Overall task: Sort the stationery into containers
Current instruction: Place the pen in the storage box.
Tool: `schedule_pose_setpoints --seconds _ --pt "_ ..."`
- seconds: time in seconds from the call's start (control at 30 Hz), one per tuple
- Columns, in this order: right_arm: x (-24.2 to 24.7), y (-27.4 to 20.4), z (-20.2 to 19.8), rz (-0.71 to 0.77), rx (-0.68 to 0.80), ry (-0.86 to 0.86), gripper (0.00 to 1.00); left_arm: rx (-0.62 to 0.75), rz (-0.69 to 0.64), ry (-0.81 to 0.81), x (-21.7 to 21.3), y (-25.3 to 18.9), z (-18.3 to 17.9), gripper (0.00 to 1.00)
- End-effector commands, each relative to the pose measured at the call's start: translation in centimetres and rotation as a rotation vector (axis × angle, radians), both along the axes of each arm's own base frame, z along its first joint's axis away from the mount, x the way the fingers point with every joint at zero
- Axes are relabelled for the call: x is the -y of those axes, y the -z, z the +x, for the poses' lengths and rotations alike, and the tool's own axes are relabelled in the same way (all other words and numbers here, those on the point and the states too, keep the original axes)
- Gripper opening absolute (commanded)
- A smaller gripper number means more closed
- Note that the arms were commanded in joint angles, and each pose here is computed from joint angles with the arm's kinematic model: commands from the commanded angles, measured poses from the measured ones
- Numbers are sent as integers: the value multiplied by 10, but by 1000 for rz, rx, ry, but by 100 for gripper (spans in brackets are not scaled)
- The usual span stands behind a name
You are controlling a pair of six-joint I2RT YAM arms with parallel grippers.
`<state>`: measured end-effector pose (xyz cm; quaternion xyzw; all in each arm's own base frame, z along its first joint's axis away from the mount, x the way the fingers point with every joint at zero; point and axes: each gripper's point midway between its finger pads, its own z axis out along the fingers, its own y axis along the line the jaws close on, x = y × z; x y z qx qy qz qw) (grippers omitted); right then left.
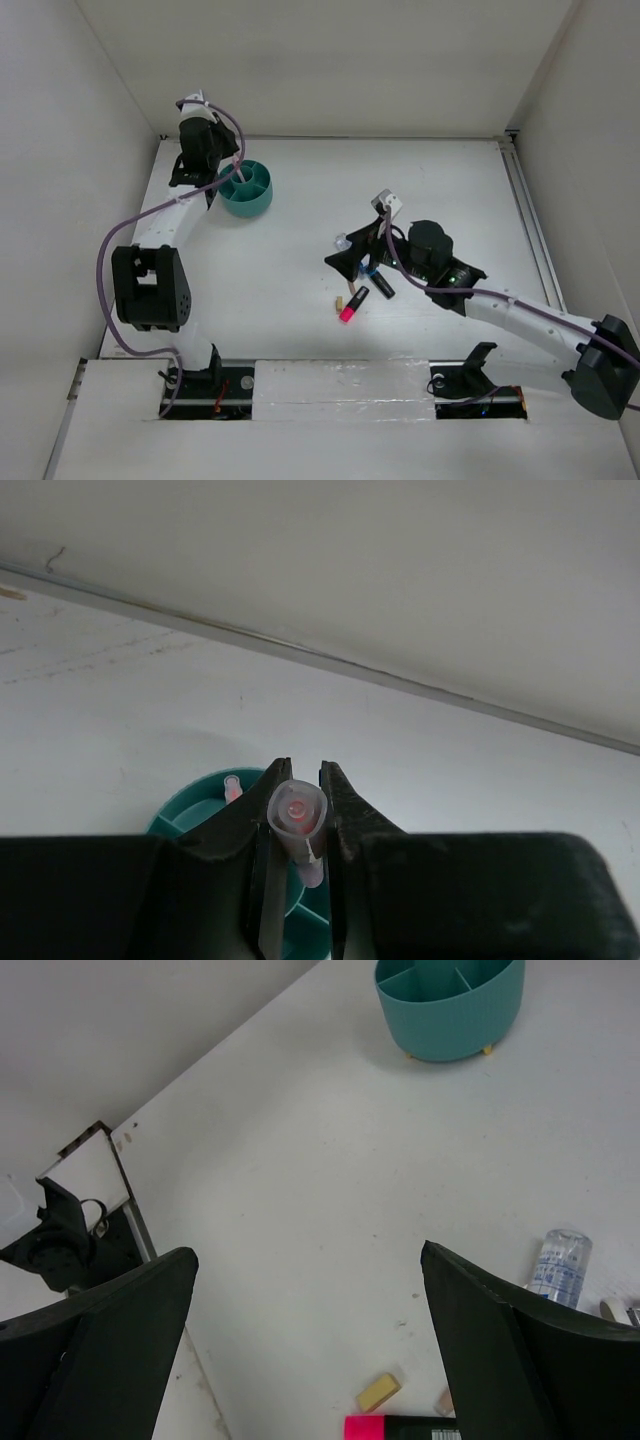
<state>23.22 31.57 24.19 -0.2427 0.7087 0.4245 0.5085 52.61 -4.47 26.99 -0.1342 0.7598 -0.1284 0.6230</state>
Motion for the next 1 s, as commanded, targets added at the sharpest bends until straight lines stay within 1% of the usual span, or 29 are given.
schedule_pose_setpoints --seconds 0.0,0.03,0.07,0.17,0.23,0.4,0.47,0.53,0.57,0.6,0.63,0.67,0.7,0.73,0.8,0.83,0.9,0.93,0.97 --pt "10 -2 1 -4 22 20 100 41 16 16 -1 1 13 0" --pt "12 -5 -1 0 26 20 100 41 25 17 -2 4 13 0" --pt "14 -4 -2 1 27 20 100 17 25 28 0 16 16 0" --pt "18 -2 -1 -15 24 28 100 3 41 4 -5 24 19 0" --pt "22 -3 1 -14 25 39 100 -29 45 -5 -6 40 20 0" --pt "28 -5 4 -17 33 49 100 -38 60 -3 -3 46 21 0" --pt "31 -4 5 -16 34 58 100 -40 64 -20 -6 49 20 5" --pt "33 -3 3 -16 34 58 100 -50 76 -17 -7 55 19 7" --pt "36 -1 6 -23 27 68 100 -39 76 -17 -7 49 18 11" --pt "37 1 4 -24 26 68 100 -48 76 -17 -7 53 16 15" --pt "40 1 7 -24 26 79 100 -39 74 -8 -5 49 15 20" --pt "40 1 7 -24 26 79 100 -48 75 -8 -5 53 14 28" --pt "43 -2 9 -17 33 90 100 -30 73 -9 -5 46 14 35" --pt "43 4 6 -28 19 81 100 -30 73 -9 -5 46 14 36" --pt "47 1 9 -22 26 93 100 -17 81 4 -4 40 12 41" --pt "47 1 9 -27 33 92 100 -17 81 4 -4 40 12 48" --pt "50 4 11 -35 25 102 100 23 63 21 0 19 7 56" --pt "53 8 13 -41 18 111 100 48 43 30 2 6 5 61" --pt "53 8 13 -41 18 111 100 65 33 28 3 -5 3 72"
